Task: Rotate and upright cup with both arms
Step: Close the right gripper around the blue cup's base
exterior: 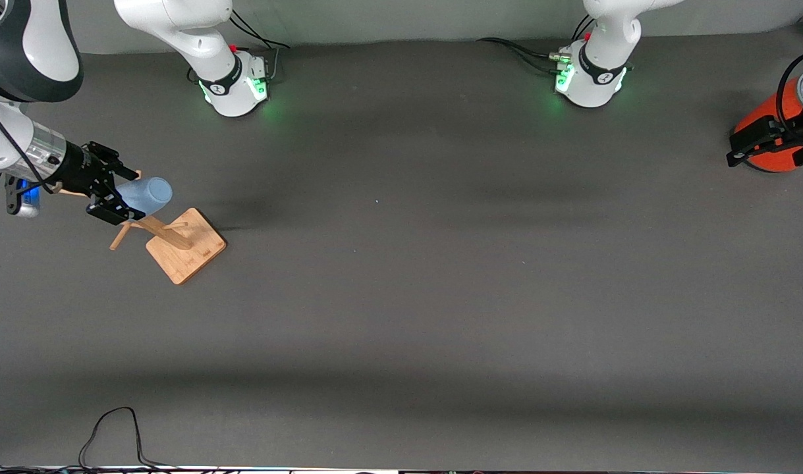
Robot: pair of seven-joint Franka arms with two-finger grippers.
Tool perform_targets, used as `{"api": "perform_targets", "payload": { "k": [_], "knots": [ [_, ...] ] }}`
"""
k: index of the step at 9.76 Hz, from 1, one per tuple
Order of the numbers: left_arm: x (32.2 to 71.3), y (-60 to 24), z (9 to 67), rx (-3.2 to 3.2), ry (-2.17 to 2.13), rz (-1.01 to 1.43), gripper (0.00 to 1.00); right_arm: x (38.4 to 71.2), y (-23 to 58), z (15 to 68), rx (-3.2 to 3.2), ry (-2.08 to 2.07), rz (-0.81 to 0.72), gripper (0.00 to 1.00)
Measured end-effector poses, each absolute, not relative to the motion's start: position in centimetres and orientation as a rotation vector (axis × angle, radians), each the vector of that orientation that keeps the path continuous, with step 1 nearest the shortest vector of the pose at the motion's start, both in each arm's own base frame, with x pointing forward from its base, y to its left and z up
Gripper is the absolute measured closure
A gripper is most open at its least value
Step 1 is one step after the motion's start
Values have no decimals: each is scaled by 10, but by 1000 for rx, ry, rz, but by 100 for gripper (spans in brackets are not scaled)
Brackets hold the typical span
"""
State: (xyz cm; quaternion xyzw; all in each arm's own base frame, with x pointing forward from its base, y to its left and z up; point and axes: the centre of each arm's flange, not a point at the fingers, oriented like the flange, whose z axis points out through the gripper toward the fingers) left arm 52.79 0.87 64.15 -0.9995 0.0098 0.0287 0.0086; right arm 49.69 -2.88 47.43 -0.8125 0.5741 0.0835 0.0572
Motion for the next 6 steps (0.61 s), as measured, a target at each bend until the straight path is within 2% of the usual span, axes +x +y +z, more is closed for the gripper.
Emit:
{"api": "perform_targets", "payload": {
  "k": [5,6],
  "knots": [
    [528,9,641,-3123,31,91,0,495,-30,448,-2467,1761,290,0],
    [528,9,641,-3123,30,91,0,495,-30,448,-2466,1763,290,4]
  ]
}}
